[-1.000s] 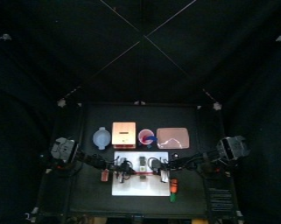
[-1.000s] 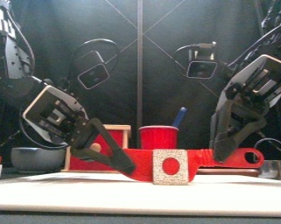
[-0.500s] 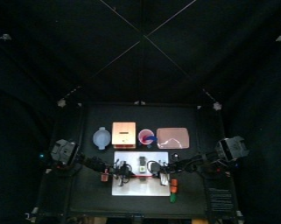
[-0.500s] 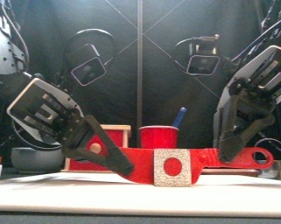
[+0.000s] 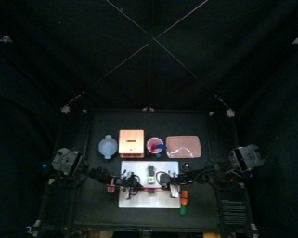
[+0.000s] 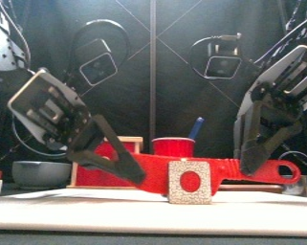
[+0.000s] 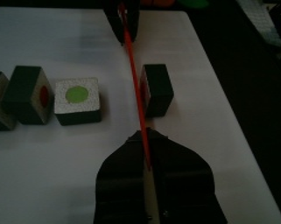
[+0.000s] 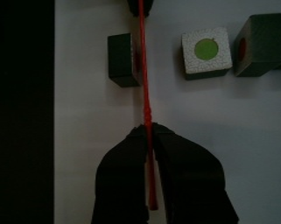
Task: Cut the sushi into 4 pieces with the knife
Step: Cut the sushi into 4 pieces
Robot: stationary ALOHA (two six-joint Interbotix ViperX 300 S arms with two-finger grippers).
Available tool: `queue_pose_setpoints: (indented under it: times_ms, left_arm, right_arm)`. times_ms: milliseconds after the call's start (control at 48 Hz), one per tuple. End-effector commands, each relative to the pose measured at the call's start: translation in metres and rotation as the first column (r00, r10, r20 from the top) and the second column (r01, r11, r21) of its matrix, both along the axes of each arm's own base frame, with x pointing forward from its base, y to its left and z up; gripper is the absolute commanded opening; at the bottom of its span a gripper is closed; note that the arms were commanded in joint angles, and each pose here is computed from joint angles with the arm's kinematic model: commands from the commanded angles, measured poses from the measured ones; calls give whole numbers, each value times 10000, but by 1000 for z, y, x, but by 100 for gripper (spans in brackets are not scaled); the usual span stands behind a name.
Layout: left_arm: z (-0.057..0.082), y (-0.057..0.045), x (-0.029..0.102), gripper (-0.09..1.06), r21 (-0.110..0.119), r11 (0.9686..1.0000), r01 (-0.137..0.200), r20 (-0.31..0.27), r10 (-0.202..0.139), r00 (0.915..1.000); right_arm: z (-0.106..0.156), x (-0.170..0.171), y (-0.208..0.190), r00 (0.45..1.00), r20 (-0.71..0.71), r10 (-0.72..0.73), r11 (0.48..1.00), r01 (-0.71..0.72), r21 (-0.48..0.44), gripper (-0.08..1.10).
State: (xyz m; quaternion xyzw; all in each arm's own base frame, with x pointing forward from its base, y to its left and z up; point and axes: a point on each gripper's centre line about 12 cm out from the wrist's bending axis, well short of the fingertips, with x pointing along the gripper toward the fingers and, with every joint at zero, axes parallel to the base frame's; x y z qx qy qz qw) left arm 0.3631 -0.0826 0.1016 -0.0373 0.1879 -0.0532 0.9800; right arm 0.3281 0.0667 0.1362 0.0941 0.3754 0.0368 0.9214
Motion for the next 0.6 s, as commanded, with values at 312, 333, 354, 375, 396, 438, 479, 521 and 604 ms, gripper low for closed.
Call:
queue_pose_setpoints:
  times_ms: [312,333,354,375,396,438,479,521,604]
  left_arm:
    - [59,38,-36,86,-328,9962,-810,1361,847,9871]
    - [61,39,-38,86,-337,9959,-840,1405,880,9862]
    - [61,40,-40,86,-341,9959,-840,1420,880,9859]
    - [62,40,-43,86,-348,9959,-838,1434,879,9858]
    - [63,40,-45,86,-343,9960,-825,1451,866,9856]
    - [64,42,-48,86,-360,9957,-851,1478,895,9850]
    - [66,42,-51,86,-373,9957,-851,1537,899,9840]
    - [67,42,-53,86,-380,9957,-848,1551,897,9838]
    - [69,43,-56,86,-396,9955,-861,1609,914,9827]
  right_arm:
    - [29,-45,-19,9992,-255,-317,9988,326,372,13]
    - [29,-48,-19,9988,-380,-311,9987,326,404,13]
    - [30,-52,-19,9982,-520,-302,9984,326,453,13]
    - [30,-57,-21,9968,-737,-321,9980,359,518,13]
    - [31,-61,-21,9954,-906,-315,9977,367,568,13]
    - [31,-69,-22,9914,-1273,-306,9970,393,668,13]
    - [30,-77,-24,9854,-1669,-340,9957,478,794,13]
    - [31,-85,-26,9789,-2006,-387,9938,587,948,14]
    - [30,-98,-28,9648,-2587,-481,9880,840,1297,15]
